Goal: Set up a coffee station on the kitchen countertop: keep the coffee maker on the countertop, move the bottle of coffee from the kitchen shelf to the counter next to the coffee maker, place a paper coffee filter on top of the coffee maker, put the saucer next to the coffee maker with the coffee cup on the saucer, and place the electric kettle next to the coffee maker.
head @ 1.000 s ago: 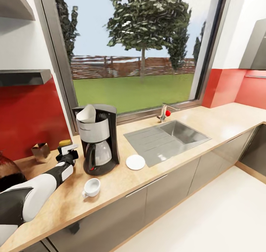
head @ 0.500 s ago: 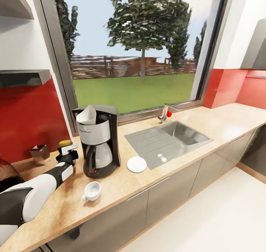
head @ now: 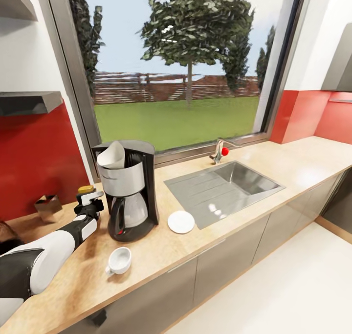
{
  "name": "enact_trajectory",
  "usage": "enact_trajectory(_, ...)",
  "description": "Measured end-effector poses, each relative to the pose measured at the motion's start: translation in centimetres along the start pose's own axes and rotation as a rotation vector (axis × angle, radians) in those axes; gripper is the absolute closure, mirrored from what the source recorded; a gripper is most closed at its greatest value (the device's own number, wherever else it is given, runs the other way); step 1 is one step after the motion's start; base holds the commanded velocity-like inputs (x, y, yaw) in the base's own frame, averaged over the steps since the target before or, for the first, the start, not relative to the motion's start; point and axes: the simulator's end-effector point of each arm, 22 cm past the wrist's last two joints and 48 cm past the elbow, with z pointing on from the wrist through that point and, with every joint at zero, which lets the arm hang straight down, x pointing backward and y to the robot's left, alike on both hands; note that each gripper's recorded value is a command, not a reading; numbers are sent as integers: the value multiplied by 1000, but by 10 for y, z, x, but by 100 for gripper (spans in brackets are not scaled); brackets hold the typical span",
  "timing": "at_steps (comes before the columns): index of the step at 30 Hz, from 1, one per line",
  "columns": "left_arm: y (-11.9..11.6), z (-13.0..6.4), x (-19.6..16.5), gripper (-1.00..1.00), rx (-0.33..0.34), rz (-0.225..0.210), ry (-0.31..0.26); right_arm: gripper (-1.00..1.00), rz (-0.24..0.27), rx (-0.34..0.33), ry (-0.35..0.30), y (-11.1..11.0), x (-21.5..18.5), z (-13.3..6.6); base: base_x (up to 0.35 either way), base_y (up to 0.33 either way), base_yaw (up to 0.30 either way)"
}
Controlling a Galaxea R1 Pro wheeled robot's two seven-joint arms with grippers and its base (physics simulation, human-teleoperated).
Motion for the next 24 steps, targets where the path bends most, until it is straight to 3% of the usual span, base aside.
enact_trajectory(18,1,12,32,100,-6,9,33,-100,5,-1,27,-2,7,13,0,0,0)
enact_trajectory(24,1,13,34,100,-7,8,18,-100,3,-1,28,-3,6,17,0,0,0)
